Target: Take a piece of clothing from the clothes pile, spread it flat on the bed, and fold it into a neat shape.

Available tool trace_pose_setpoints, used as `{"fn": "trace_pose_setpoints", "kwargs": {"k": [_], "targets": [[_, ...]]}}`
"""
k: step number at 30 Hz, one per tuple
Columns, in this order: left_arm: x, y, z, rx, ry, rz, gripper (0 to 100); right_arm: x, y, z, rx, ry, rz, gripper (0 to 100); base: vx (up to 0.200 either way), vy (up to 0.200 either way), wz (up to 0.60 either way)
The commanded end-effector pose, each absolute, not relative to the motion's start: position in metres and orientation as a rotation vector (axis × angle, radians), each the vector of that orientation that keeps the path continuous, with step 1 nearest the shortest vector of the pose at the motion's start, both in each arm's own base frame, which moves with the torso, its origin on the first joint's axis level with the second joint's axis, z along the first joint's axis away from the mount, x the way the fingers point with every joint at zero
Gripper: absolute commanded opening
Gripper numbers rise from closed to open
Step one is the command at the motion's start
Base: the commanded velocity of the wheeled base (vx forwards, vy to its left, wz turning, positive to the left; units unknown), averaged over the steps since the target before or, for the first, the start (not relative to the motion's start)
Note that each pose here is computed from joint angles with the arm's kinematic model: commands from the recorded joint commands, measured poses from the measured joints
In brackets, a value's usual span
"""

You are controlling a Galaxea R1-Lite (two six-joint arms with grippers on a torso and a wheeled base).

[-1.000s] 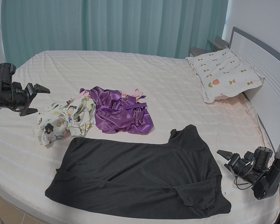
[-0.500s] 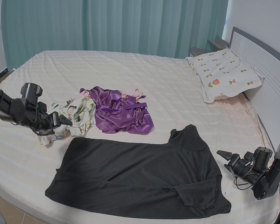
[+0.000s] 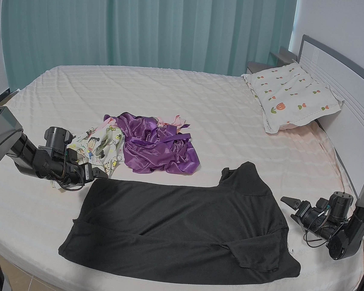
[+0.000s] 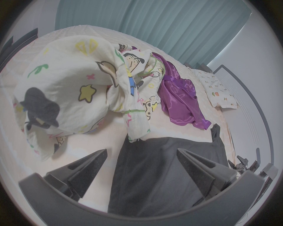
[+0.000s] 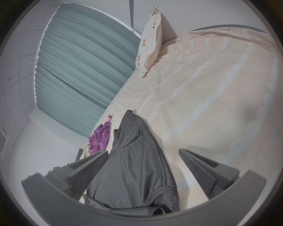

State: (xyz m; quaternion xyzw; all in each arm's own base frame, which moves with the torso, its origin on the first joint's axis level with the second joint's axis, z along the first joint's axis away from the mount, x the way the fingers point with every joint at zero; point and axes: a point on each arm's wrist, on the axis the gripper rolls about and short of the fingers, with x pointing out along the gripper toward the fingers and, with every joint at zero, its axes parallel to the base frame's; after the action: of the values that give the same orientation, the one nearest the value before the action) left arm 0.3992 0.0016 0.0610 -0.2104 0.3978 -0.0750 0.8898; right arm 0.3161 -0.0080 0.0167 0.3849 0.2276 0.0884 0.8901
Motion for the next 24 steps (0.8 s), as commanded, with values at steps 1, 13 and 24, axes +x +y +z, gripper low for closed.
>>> {"fn": "trace_pose_setpoints", "kwargs": {"k": [1, 13, 24], "targets": [[0.404, 0.001, 0.04, -0.444, 0.849, -0.154, 100, 0.316, -0.006, 0.016, 0.799, 0.48, 0.188, 100, 0.0, 0.0, 0.0], [0.416, -0.013, 0.027, -0.426, 0.792, -0.202, 100, 0.315, -0.005, 0.015, 0.799, 0.484, 0.19, 100, 0.0, 0.0, 0.0], [0.421, -0.012, 0.022, -0.449, 0.741, -0.19, 0, 0.316, -0.005, 0.012, 0.798, 0.491, 0.188, 100, 0.0, 0.0, 0.0]]}}
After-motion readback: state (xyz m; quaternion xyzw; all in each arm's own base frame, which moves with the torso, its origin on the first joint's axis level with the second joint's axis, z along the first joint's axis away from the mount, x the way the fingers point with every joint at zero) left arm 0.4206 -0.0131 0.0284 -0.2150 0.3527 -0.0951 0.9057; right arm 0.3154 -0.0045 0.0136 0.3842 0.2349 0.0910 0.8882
